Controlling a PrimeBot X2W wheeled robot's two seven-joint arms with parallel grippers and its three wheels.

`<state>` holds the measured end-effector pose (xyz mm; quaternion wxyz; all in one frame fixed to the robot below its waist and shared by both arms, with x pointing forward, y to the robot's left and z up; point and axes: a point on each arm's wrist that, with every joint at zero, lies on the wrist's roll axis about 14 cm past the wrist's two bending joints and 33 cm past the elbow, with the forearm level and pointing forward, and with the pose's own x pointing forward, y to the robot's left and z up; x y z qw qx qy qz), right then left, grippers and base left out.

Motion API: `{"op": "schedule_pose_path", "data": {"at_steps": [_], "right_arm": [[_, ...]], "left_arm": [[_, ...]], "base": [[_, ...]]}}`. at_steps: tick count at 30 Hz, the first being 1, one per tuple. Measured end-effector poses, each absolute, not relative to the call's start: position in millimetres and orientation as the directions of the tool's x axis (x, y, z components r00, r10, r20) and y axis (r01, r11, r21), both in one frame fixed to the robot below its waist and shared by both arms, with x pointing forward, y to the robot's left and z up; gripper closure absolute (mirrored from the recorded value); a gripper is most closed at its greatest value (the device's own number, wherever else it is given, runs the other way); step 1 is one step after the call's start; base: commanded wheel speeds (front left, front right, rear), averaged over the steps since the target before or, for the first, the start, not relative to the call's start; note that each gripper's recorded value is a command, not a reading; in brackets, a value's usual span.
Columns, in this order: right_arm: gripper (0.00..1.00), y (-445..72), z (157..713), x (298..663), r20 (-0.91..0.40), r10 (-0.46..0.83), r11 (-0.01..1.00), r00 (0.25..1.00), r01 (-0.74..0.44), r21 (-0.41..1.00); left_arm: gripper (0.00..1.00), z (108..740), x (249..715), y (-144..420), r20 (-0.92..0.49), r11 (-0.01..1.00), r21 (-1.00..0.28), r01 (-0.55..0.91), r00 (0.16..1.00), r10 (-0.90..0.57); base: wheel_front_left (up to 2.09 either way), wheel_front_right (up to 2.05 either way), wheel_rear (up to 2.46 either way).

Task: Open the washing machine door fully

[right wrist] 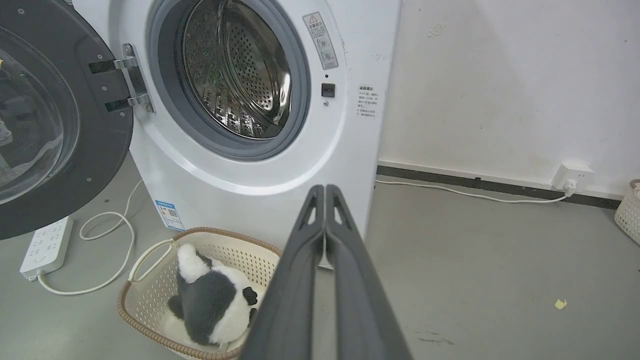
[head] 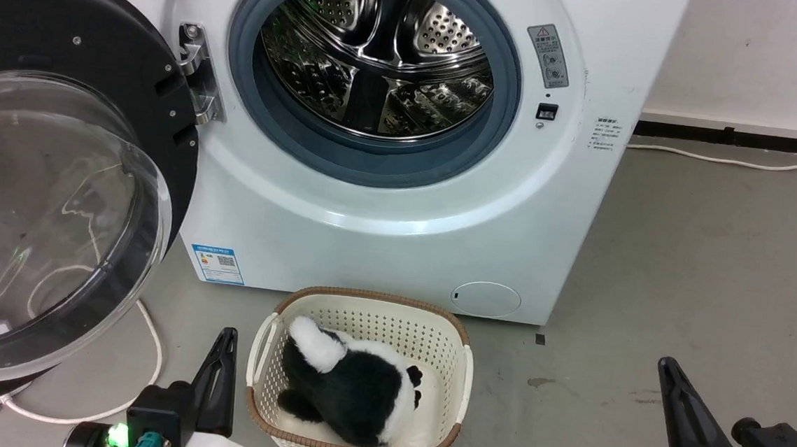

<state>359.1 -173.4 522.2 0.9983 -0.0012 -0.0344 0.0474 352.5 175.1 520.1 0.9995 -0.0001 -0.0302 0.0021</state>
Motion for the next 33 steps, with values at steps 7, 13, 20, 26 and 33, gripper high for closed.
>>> {"op": "schedule_pose_path", "data": {"at_steps": [7,13,20,26,33], "right_arm": [[1.00,-171.8,524.2,361.5,0.065,0.099,0.995,0.993,-0.099,-0.013],[1.00,-171.4,522.7,361.0,0.054,0.101,0.995,0.993,-0.100,-0.015],[1.00,-170.4,521.0,361.0,0.040,0.103,0.995,0.994,-0.103,-0.019],[1.00,-169.6,520.7,361.3,0.033,0.106,0.994,0.994,-0.105,-0.022],[1.00,-167.8,523.7,364.3,0.033,0.110,0.994,0.993,-0.109,-0.023]], "left_arm": [[1.00,519.7,353.6,175.1,0.052,1.000,0.005,-0.002,0.999,0.001],[1.00,522.5,356.9,175.9,0.053,1.000,0.009,-0.002,0.999,0.001],[1.00,522.3,358.4,175.3,0.045,1.000,0.006,-0.004,0.999,0.004],[1.00,521.6,359.2,174.7,0.036,1.000,0.011,-0.001,0.999,0.000],[1.00,521.3,360.5,175.7,0.027,1.000,0.017,-0.001,1.000,0.000]], "base": [[0.00,0.00,0.00],[0.00,0.00,0.00],[0.00,0.00,0.00],[0.00,0.00,0.00],[0.00,0.00,0.00]]}}
